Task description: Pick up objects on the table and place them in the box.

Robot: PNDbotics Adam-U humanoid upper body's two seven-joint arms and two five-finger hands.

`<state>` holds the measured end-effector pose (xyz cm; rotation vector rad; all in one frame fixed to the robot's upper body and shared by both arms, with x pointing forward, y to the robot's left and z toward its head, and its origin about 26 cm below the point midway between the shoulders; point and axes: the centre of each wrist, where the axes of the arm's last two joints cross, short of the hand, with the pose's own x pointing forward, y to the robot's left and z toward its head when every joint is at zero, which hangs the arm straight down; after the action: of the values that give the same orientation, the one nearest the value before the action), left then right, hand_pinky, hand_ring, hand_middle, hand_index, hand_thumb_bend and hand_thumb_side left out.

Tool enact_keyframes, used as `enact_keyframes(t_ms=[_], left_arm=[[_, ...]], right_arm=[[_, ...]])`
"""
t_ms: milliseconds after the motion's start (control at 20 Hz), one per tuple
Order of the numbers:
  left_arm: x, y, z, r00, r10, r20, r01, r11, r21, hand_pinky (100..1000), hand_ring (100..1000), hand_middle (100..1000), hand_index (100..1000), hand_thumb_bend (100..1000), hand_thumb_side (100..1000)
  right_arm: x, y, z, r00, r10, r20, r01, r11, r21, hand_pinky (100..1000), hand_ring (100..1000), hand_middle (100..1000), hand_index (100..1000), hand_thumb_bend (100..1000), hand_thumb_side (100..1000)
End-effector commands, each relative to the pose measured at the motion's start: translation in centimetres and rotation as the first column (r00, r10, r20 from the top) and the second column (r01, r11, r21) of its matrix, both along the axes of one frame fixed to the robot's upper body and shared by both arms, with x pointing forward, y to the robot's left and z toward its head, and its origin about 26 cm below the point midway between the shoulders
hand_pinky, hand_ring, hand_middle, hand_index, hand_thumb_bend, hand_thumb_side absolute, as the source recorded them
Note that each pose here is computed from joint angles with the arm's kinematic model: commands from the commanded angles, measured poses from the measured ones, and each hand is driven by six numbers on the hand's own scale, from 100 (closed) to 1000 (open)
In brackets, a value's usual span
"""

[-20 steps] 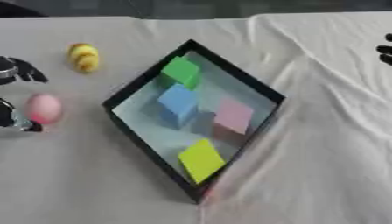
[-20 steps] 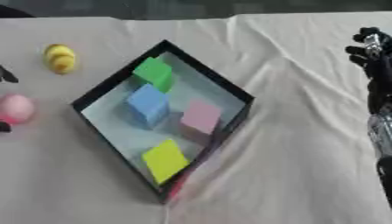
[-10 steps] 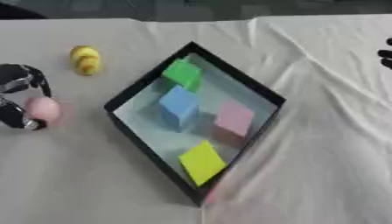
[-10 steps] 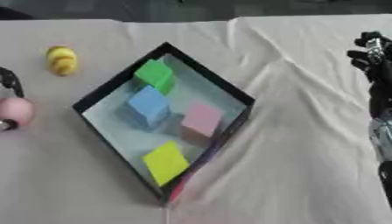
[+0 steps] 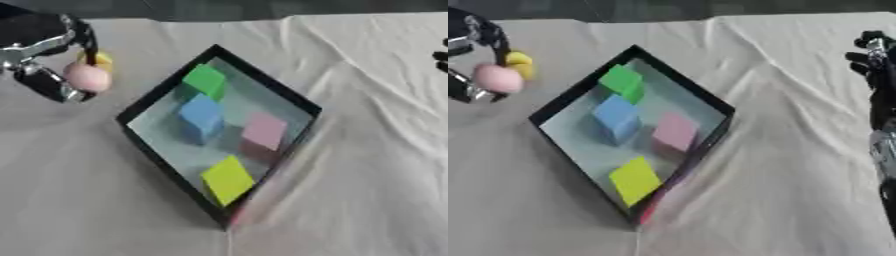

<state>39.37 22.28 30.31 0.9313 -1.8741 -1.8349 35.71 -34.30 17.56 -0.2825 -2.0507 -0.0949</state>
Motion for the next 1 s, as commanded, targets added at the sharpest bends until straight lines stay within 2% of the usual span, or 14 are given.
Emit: enact_keyframes(t_ms=[50,150,250,300,350,450,550,650,750,800,900,1000], left_arm=[[-1.3,-4.2,2.1,0.99,-0.13,0.055,0.129,0.992,0.009,712,692,634,553,362,100],[-0.7,-7.4,2.0,0.991,-0.133,0.018,0.133,0.991,0.016,712,700,639,556,396,100],[0.5,-10.5,0.9,0.993,-0.112,-0.028,0.113,0.993,0.033,779,786,786,775,492,100],[1.0,-11.0,0.5,0.994,-0.103,-0.034,0.104,0.994,0.031,824,833,846,870,553,409],[1.5,-11.1,0.3,0.996,-0.086,-0.03,0.087,0.996,0.018,846,852,862,897,589,516],[2.5,-10.7,-0.1,0.999,-0.043,-0.029,0.044,0.999,0.019,877,887,891,929,645,669],[3.2,-9.9,-0.3,0.999,-0.013,-0.046,0.013,1.0,0.003,874,879,882,935,641,720],[3.4,-8.8,0.0,0.999,0.005,-0.045,-0.007,0.999,-0.044,870,872,872,931,607,707],[3.2,-7.4,1.0,0.999,0.03,-0.024,-0.032,0.994,-0.102,862,862,857,921,527,623],[3.1,-6.4,1.7,0.999,0.052,-0.01,-0.053,0.99,-0.132,854,849,845,906,484,551],[3.3,-3.8,2.7,0.991,0.132,-0.001,-0.13,0.974,-0.184,848,841,830,888,440,501],[3.9,-1.2,3.1,0.975,0.219,-0.033,-0.221,0.953,-0.207,851,847,833,890,451,475]], right_arm=[[0.0,0.2,2.0,0.998,0.027,0.054,-0.025,0.999,-0.026,845,744,744,783,100,647],[0.1,0.3,2.4,0.997,0.033,0.064,-0.032,0.999,-0.026,845,744,744,783,100,643],[0.1,0.3,2.5,0.997,0.032,0.069,-0.03,0.999,-0.024,845,744,744,782,100,641],[0.1,0.3,2.5,0.997,0.032,0.07,-0.03,0.999,-0.022,845,744,744,782,100,643],[0.1,0.3,2.5,0.997,0.031,0.069,-0.03,0.999,-0.021,845,744,744,782,100,644],[0.1,0.2,2.3,0.997,0.027,0.066,-0.026,1.0,-0.018,845,744,744,782,100,646],[0.1,0.1,2.2,0.998,0.021,0.064,-0.02,1.0,-0.015,844,744,744,782,100,646],[0.0,0.1,2.1,0.998,0.017,0.063,-0.016,1.0,-0.014,844,743,744,782,100,645],[0.0,0.0,2.1,0.998,0.014,0.062,-0.013,1.0,-0.015,844,743,743,781,100,644],[0.0,-0.1,2.1,0.998,0.012,0.062,-0.011,1.0,-0.015,843,743,743,781,100,644],[-0.1,-0.1,2.1,0.998,0.007,0.061,-0.006,1.0,-0.016,843,743,743,781,100,648],[-0.1,-0.2,2.0,0.998,0.003,0.058,-0.002,1.0,-0.017,843,742,742,781,100,650]])
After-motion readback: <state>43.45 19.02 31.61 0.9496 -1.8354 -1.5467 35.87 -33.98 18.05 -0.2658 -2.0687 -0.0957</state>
